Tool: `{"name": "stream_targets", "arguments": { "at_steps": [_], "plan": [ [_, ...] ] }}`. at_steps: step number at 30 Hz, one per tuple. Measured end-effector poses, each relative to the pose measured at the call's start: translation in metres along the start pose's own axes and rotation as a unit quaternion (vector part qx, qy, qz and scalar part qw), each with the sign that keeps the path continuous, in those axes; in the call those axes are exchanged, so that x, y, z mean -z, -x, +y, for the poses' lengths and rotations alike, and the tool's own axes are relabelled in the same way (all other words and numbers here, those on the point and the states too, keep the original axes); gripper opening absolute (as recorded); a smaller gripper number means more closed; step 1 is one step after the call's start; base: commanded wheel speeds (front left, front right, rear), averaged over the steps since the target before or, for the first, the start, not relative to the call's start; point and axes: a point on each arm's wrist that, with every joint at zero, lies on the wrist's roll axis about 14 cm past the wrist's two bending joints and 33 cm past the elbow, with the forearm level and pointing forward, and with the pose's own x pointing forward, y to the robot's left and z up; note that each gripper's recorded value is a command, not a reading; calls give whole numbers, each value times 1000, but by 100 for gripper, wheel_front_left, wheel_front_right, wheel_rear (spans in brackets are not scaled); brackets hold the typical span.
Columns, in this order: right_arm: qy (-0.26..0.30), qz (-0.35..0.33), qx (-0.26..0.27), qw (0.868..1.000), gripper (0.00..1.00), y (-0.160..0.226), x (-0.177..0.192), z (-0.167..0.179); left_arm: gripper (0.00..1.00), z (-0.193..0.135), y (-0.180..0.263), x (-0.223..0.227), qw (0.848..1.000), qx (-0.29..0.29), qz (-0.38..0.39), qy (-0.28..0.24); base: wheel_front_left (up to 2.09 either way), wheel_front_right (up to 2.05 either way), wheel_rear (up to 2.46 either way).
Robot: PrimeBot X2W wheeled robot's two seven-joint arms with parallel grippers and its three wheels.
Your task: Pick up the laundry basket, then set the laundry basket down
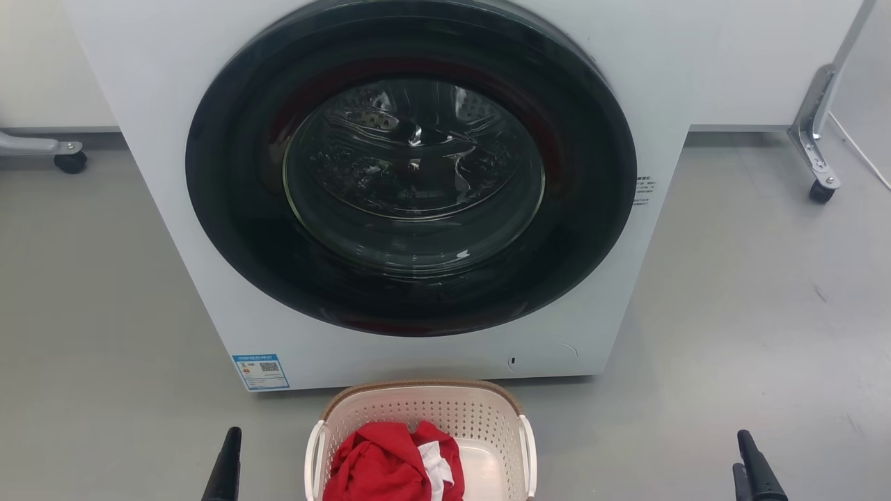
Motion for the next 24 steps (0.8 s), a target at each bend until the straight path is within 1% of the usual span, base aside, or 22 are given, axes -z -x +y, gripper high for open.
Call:
{"name": "stream_targets", "arguments": {
  "at_steps": [6, 11, 17, 24],
  "plan": [
    [58, 8, 5, 998, 100, -2, 8, 1, 100, -2, -1, 4, 999, -3, 1, -44, 0, 0, 0],
    [110, 18, 2, 994, 100, -3, 17, 5, 100, -5, -2, 9, 996, -3, 6, -94, 0, 0, 0],
    [172, 29, -1, 985, 100, -4, 27, 6, 100, -8, -2, 14, 989, -1, 8, -149, 0, 0, 0],
    [235, 37, -4, 971, 100, -4, 37, 6, 100, -11, -3, 21, 975, 7, 10, -222, 0, 0, 0]
  ]
}}
